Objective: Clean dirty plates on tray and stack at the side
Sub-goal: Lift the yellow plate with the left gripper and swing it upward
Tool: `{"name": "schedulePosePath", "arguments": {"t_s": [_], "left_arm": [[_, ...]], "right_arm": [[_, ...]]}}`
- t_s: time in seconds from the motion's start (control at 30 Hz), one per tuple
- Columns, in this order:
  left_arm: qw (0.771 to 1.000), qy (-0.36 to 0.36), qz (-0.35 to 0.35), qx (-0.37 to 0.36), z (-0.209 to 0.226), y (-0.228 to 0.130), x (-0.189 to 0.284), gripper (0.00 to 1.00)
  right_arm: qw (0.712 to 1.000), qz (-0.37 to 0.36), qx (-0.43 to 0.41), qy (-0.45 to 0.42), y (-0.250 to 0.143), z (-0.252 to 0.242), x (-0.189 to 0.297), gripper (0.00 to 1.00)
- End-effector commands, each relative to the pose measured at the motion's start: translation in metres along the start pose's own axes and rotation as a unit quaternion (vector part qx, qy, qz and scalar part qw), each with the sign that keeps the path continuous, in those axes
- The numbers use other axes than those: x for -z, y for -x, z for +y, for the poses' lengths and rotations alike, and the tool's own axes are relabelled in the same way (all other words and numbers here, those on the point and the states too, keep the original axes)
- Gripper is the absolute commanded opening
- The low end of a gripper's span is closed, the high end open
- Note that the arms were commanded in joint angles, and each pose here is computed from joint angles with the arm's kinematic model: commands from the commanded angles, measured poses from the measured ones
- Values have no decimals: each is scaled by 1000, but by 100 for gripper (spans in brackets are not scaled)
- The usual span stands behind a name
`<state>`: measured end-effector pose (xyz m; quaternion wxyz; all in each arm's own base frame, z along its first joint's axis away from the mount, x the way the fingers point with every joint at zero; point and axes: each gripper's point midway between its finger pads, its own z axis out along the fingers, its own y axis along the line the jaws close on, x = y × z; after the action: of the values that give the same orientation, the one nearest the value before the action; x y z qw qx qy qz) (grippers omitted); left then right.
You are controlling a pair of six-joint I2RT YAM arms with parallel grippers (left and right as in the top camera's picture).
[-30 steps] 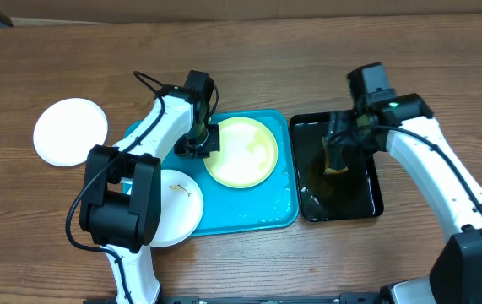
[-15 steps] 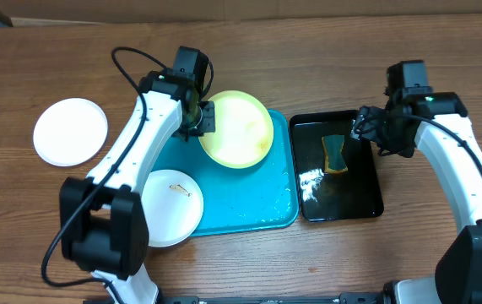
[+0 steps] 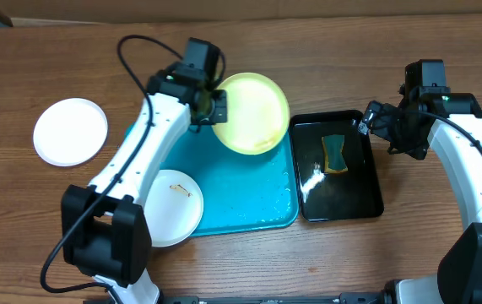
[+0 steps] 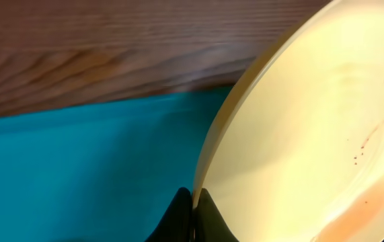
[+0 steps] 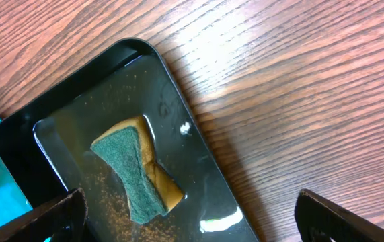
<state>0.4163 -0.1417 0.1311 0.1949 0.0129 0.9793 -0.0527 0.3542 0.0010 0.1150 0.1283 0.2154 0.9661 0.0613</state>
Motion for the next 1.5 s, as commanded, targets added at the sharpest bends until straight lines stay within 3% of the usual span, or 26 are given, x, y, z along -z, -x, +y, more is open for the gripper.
{"name": "schedulePosePath", "arguments": {"t_s": [0.0, 0.5, 0.97, 1.3, 1.47], "left_arm": [[998, -13, -46, -39, -31, 14, 19, 4], [974, 62, -182, -121, -99, 31, 43, 4], [886, 223, -367, -176, -150, 41, 119, 4], [855, 276, -397, -185, -153, 41, 143, 4], [854, 273, -402, -183, -157, 39, 146, 4]], "right_arm": [[1000, -21, 0, 10, 9, 4, 12, 100], [1000, -21, 0, 10, 9, 4, 12, 100], [1000, -21, 0, 10, 9, 4, 12, 100], [1000, -21, 0, 10, 9, 4, 12, 100], [1000, -21, 0, 10, 9, 4, 12, 100]]}}
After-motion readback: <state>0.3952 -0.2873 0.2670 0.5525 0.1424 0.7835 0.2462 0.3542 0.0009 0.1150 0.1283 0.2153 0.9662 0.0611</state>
